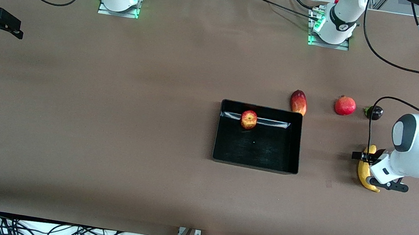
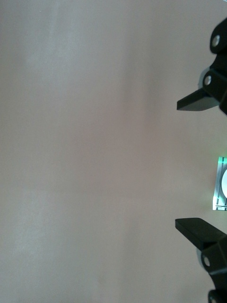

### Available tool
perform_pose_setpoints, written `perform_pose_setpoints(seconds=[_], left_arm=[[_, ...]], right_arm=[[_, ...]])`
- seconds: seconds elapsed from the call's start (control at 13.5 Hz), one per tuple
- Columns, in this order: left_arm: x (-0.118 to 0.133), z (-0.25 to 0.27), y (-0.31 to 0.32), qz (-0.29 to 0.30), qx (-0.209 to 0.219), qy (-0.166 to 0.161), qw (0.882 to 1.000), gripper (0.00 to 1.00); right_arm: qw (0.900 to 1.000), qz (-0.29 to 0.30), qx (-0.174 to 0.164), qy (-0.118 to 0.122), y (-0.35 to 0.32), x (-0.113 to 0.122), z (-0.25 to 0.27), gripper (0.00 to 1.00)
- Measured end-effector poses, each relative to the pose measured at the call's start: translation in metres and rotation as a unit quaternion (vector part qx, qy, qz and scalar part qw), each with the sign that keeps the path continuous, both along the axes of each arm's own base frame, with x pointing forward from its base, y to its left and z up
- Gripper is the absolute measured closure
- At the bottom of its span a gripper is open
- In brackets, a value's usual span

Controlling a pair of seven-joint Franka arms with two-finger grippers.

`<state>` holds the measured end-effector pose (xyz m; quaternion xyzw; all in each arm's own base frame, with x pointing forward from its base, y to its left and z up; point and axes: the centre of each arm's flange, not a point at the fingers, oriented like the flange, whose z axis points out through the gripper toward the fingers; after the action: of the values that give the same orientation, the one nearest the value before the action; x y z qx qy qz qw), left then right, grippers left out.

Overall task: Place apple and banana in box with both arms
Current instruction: 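Grasp the yellow banana with the left gripper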

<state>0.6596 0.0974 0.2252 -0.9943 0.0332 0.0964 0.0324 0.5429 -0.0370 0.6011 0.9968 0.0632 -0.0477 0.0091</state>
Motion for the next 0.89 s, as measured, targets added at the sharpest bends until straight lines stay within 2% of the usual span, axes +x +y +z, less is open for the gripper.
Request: perform_pose_setpoints(seconds=[0.3, 0.59, 0.74, 0.89], left_arm=[[0.005, -0.031, 0.003, -0.013, 0.005, -0.021, 1.0, 0.0], [0.004, -0.046, 0.005, -0.017, 0.007, -0.022, 1.0, 0.0], [0.004, -0.049, 0.006, -0.016, 0.006, -0.024, 1.0, 0.19], [0.004, -0.049, 0.006, -0.016, 0.006, -0.024, 1.0, 0.43]], right_arm=[[1.0, 0.0, 0.0, 0.0, 0.0, 0.0, 0.0, 0.0], [1.0, 0.0, 0.0, 0.0, 0.0, 0.0, 0.0, 0.0], [1.0, 0.0, 0.0, 0.0, 0.0, 0.0, 0.0, 0.0], [1.0, 0.0, 0.0, 0.0, 0.0, 0.0, 0.0, 0.0]])
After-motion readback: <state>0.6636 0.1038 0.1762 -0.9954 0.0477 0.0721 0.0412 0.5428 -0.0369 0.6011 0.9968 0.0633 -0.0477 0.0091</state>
